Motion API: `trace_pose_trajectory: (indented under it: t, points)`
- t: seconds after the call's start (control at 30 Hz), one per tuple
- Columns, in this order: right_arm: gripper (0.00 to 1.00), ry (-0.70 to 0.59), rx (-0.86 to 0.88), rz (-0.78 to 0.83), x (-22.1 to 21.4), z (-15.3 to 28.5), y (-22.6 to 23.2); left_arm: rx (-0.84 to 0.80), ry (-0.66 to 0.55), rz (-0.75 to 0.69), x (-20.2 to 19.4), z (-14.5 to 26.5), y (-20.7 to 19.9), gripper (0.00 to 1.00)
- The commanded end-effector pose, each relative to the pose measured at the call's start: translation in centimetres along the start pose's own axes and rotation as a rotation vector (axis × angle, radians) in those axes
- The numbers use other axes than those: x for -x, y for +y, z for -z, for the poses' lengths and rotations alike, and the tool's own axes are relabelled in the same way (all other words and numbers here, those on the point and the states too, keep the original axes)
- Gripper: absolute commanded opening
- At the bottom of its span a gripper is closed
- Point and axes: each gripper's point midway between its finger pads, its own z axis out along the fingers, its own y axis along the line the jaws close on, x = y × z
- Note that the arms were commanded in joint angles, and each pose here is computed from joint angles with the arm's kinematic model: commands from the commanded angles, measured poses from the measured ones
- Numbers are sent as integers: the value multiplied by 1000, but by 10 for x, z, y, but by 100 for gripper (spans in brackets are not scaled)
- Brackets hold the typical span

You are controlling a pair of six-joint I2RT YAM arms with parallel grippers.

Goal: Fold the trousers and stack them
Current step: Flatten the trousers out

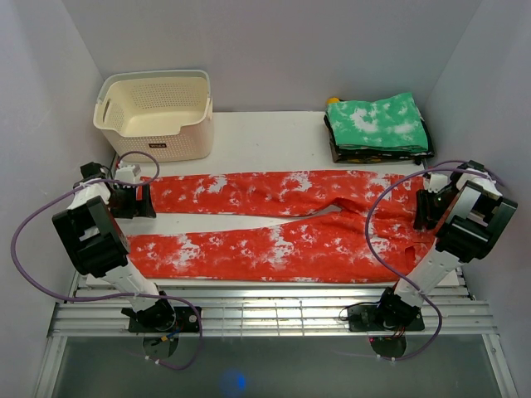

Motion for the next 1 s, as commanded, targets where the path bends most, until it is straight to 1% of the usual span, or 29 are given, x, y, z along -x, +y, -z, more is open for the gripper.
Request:
trace_pose_trajectory:
  t: [0.0, 0.03, 0.07, 0.17, 0.27, 0.47, 0.6, 0.67, 0.73, 0.9, 0.97]
  points:
    - [55, -10, 52, -10, 6, 0, 7, 3, -40, -10, 9, 4, -1, 98]
    - [48, -7, 54, -11, 5, -2, 6, -1, -42, -9, 10, 4, -2, 98]
    - [30, -6, 55, -13, 6, -3, 5, -4, -41, -6, 9, 3, -2, 98]
    - [8, 0, 63, -27, 5, -4, 3, 0, -42, -7, 10, 4, -2, 98]
    - [8, -23, 70, -22, 9, 7, 5, 2, -42, -15, 10, 5, -1, 98]
    - [8, -93, 69, 7, 25, 49, 16, -3, -37, -11, 9, 2, -1, 98]
    - [8, -125, -27, 36, 30, 78, 8, 10, -35, -14, 9, 3, 1, 98]
    - [8, -112, -74, 55, 26, 81, 0, 19, -35, -16, 9, 4, 2, 98]
    - [8, -92, -106, 59, 20, 74, -8, 29, -37, -20, 10, 6, 3, 98]
    - [8, 8, -226, 73, -12, 28, -43, 50, -58, -37, 16, 14, 4, 98]
    - [8, 29, -245, 73, -20, 15, -48, 38, -76, -48, 20, 18, 2, 97]
